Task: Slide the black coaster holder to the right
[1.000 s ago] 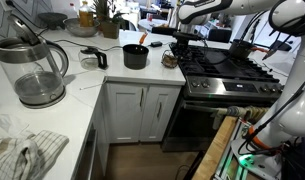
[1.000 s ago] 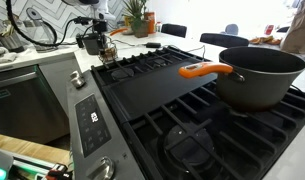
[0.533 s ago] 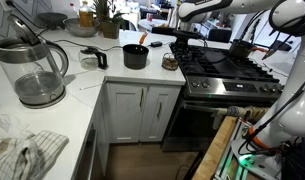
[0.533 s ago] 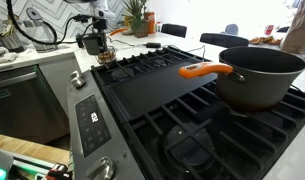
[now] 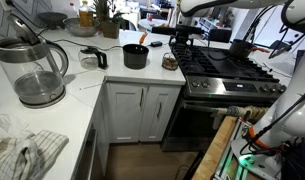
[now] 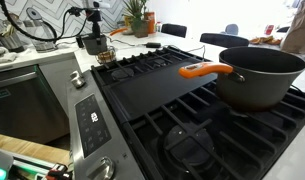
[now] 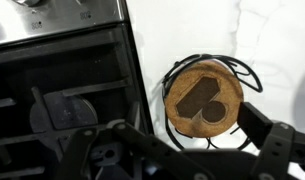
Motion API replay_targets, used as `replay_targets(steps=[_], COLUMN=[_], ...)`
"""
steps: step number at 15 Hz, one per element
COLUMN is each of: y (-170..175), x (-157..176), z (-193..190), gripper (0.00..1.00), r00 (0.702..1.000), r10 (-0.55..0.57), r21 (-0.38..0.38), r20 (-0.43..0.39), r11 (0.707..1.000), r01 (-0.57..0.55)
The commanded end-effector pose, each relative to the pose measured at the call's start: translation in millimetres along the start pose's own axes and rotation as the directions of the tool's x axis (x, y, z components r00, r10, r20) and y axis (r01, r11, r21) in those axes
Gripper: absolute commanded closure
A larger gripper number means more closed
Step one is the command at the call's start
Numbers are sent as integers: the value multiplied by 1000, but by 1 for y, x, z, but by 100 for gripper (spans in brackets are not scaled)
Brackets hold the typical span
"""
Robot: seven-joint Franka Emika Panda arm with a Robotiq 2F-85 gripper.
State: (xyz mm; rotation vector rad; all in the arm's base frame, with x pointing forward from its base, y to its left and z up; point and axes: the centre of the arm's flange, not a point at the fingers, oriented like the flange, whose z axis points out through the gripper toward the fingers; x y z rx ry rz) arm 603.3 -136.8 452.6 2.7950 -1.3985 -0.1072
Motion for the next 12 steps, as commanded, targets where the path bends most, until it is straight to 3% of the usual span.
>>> replay_targets(steps=[1,4,7,8,12], y=[4,-12,-21,-39,-39], x=[-55,-93,-121,-99,-104], z=[-20,-34,-40,-48,-50], gripper=[0,0,0,0,0], r00=[981,936,867,909,904], r10=[-142,-255,-369,-306,-311], r21=[-26,-45,-54,-42,-39], r20=[-136,-242,-336,-282,-292], r11=[990,967,926,951,949], r01=[139,252,373,307,314])
